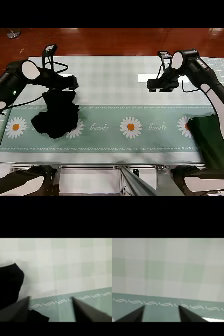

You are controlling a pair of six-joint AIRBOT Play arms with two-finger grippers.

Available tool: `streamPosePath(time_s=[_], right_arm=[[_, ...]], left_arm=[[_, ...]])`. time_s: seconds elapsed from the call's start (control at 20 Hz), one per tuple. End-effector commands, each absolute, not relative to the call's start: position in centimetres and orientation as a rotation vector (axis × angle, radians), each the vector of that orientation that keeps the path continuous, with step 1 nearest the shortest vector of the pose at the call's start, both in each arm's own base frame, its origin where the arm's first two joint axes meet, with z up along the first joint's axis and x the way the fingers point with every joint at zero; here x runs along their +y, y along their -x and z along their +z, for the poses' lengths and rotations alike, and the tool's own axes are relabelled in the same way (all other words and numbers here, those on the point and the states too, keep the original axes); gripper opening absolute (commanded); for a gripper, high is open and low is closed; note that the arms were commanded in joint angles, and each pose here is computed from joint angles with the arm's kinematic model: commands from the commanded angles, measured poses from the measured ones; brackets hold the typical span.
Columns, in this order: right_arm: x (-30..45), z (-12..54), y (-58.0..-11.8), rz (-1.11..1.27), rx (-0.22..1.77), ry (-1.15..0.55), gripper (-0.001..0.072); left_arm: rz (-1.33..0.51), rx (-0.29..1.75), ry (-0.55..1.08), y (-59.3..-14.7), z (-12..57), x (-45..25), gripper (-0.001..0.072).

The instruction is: Fold the shirts.

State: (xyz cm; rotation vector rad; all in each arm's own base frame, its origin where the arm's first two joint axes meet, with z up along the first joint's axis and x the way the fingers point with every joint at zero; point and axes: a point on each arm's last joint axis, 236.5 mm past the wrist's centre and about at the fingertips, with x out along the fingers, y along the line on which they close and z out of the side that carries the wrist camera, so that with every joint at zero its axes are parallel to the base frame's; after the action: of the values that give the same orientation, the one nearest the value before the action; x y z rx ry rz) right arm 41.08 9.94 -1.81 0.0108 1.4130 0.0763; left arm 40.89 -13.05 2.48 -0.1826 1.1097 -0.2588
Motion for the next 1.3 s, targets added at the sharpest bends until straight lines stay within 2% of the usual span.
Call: streamPosePath(time_s=[0.0,0.1,0.2,0.4,0.5,0.65,0.7,0.75,0.8,0.9,1.0,1.1,1.25], right_arm=[[9.2,-1.4,-38.6,0.154,1.498,0.113,0.0625],[7.9,0.4,-37.6,0.149,1.485,0.18,0.0624],[6.9,2.2,-36.7,0.122,1.409,0.186,0.0624],[7.6,2.1,-31.9,0.157,1.341,0.085,0.0624],[7.9,0.8,-29.6,0.153,1.328,0.017,0.0624],[8.7,-0.3,-28.3,0.143,1.303,-0.081,0.0624],[9.0,-0.1,-28.4,0.152,1.292,-0.098,0.0623],[9.5,0.4,-28.7,0.167,1.265,-0.122,0.0623],[9.9,1.2,-29.1,0.177,1.233,-0.137,0.0623],[9.9,3.9,-29.7,0.192,1.147,-0.142,0.0623],[9.2,7.4,-30.1,0.187,1.036,-0.121,0.0623],[8.2,11.3,-30.1,0.172,0.921,-0.101,0.0623],[7.6,16.8,-29.1,0.18,0.764,-0.108,0.0623]], left_arm=[[-0.256,1.117,0.099,-40.8,2.7,-11.7,0.0706],[-0.175,1.211,0.008,-39.3,2.0,-7.6,0.0706],[-0.084,1.307,-0.015,-37.2,0.5,-3.5,0.0706],[0.108,1.443,0.166,-32.4,-5.2,1.2,0.0705],[0.106,1.503,0.226,-30.2,-7.8,0.5,0.0705],[-0.011,1.539,0.332,-29.5,-9.5,-2.9,0.0701],[-0.043,1.535,0.357,-29.8,-9.4,-3.7,0.0673],[-0.06,1.526,0.366,-30.1,-9.1,-4.1,0.0394],[-0.113,1.504,0.347,-30.5,-8.5,-4.6,0.004],[-0.221,1.425,0.377,-32.4,-5.5,-6.6,0.0028],[-0.319,1.254,0.414,-35.3,0.3,-8.5,0.0029],[-0.399,1.039,0.429,-37.5,8.2,-10.0,0.0028],[-0.523,0.736,0.422,-37.5,20.8,-12.1,0.0028]])
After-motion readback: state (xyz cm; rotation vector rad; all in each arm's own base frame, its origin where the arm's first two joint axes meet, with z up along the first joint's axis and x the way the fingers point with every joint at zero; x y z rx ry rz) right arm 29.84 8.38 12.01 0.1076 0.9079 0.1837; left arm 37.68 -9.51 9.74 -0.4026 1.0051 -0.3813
